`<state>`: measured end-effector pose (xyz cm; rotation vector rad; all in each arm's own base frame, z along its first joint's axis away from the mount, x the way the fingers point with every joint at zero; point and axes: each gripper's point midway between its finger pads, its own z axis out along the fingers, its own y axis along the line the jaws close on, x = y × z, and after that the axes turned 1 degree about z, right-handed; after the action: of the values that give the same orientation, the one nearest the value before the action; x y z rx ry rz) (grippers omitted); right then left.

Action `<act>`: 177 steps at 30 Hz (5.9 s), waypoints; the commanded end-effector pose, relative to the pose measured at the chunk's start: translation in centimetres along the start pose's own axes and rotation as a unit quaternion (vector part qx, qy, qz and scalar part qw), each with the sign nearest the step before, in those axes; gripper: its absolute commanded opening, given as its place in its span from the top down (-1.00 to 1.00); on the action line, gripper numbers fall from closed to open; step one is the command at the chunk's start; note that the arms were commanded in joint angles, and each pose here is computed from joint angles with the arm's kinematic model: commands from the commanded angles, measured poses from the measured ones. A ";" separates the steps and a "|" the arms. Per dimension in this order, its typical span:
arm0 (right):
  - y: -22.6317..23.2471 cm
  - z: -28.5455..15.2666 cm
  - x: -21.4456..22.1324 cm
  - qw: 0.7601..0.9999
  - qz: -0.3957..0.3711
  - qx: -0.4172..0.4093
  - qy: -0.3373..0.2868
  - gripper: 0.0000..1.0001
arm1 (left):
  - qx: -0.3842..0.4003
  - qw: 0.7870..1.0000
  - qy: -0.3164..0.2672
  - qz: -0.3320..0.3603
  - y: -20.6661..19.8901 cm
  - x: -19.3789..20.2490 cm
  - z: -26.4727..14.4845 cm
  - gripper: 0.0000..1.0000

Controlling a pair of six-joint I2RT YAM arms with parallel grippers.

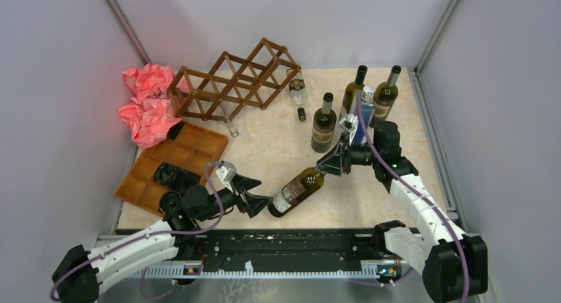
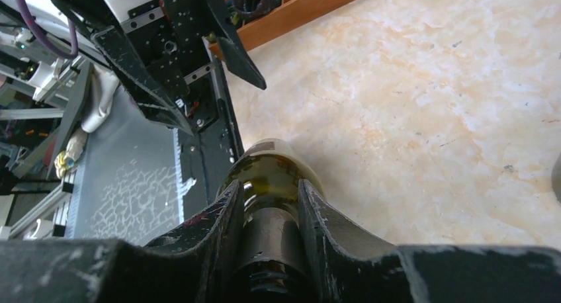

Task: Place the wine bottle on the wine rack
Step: Adjust the wine bottle at the center of the board, then pick up the wine bottle from the center of the board.

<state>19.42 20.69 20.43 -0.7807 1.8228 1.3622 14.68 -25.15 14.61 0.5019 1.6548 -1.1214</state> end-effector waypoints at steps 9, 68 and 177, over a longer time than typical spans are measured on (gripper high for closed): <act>1.6 -1.4 -3.2 0.998 -0.029 -0.015 -0.054 1.00 | 0.030 0.995 -0.021 0.091 -0.3 -0.6 -0.1 -0.97; 0.1 -2.4 -1.8 0.996 -0.071 0.013 -0.048 0.61 | 0.112 0.919 0.141 0.350 -0.1 4.9 7.8 1.00; -9.1 -0.7 16.1 0.871 -0.351 0.004 0.344 1.00 | 0.102 0.900 0.194 0.377 1.8 6.4 6.2 0.56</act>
<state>18.96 16.70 1.92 -1.9158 1.6086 0.5209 15.77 -29.99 5.83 1.5190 1.4896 -0.6328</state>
